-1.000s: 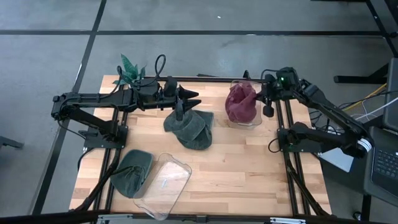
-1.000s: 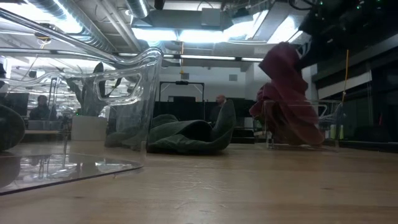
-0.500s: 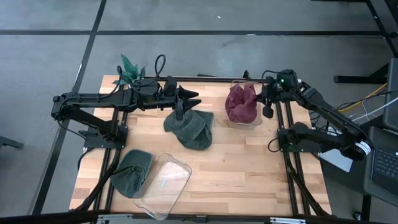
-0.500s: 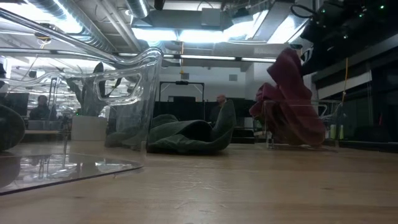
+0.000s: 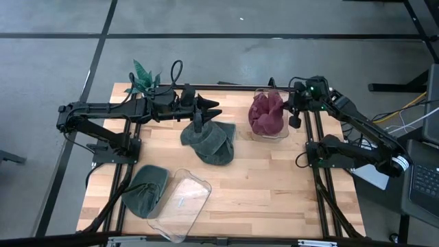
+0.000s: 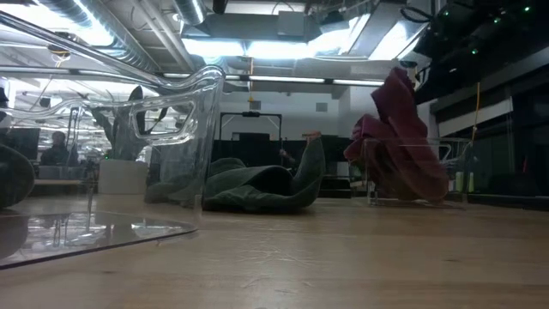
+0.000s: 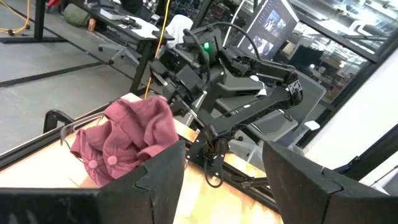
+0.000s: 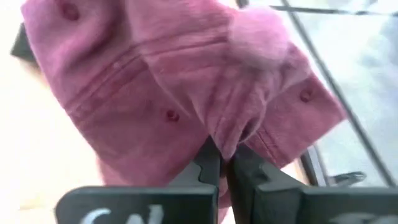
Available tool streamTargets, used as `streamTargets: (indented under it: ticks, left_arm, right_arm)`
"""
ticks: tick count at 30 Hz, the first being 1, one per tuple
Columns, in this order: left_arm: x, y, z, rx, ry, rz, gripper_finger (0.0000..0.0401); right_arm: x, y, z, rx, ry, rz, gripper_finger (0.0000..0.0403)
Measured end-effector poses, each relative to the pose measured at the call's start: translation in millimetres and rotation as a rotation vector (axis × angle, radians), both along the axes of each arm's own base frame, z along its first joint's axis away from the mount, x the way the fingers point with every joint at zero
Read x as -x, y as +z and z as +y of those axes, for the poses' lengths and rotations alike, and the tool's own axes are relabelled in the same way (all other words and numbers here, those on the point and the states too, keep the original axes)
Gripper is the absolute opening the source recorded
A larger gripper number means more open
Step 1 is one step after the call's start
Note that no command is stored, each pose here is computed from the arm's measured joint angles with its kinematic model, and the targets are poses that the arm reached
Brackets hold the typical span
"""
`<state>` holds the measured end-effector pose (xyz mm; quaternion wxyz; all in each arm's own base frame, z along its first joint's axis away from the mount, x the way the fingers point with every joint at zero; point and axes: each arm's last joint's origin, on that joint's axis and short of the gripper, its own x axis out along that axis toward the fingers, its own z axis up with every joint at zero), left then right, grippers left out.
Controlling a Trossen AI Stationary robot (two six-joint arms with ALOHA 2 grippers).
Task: Pick & Place hat
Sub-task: Put the red cap into the top transparent bin
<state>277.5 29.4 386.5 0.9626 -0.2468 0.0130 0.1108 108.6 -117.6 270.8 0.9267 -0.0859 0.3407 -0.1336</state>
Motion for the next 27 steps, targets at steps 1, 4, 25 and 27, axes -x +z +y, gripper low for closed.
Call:
streamTargets:
  ticks: [1,4,25,27]
  left_arm:
    - [0.0,0.0,0.0,0.0,0.0,0.0,0.021]
    - [0.0,0.0,0.0,0.0,0.0,0.0,0.021]
    - [0.0,0.0,0.0,-0.001,0.0,0.0,0.021]
    - [0.0,0.1,0.0,-0.019,-0.002,0.004,0.021]
  right_arm:
    - [0.7,-1.5,1.1,-0.016,0.004,0.013,0.0013]
    - [3.7,-6.1,3.9,-0.046,0.0,0.069,0.0013]
    - [9.0,65.5,12.9,-0.213,-0.15,-0.134,0.0194]
    - [10.0,79.4,17.6,-0.228,-0.096,-0.178,0.0208]
